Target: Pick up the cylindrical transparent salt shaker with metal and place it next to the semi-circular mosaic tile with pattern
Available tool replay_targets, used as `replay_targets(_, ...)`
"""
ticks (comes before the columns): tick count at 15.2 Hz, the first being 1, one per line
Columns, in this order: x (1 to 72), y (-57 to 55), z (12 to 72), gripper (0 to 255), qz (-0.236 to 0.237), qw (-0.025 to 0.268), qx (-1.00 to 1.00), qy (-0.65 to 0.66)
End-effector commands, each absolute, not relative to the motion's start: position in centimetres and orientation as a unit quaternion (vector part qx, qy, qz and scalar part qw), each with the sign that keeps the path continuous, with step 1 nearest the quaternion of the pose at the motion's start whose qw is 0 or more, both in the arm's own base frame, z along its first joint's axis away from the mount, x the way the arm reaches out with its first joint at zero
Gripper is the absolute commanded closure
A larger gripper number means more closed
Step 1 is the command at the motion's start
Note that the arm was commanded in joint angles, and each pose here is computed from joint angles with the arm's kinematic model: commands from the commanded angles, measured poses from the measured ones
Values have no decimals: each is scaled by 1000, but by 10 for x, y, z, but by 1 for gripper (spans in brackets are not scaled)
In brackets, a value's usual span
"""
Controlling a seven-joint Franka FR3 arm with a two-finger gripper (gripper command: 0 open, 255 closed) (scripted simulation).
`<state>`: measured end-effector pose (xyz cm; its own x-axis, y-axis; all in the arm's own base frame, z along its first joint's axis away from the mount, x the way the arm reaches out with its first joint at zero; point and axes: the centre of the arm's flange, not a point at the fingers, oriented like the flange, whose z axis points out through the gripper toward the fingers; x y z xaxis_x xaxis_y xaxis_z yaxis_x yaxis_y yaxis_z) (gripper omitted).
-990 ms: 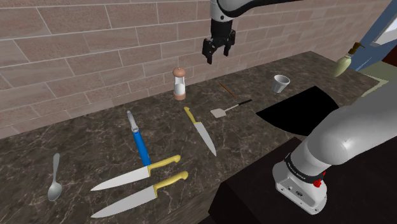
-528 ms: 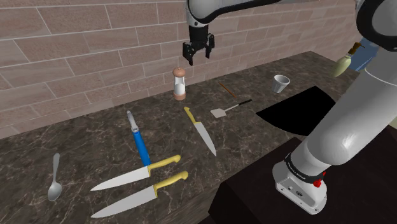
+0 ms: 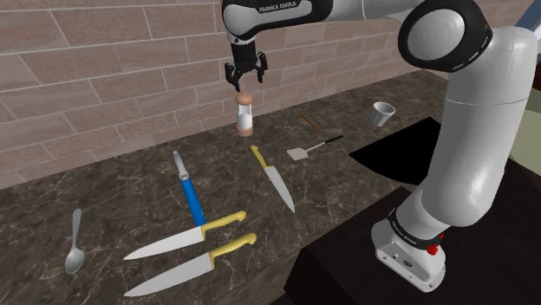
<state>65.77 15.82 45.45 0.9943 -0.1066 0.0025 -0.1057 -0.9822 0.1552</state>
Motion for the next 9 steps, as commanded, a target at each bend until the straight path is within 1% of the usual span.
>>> replay_targets(1,682,168,442,0,-7,80,995,-61)
replay_targets(3,701,174,433,0,-10,82,994,-66)
replay_targets(9,700,169,402,0,-10,82,994,-66)
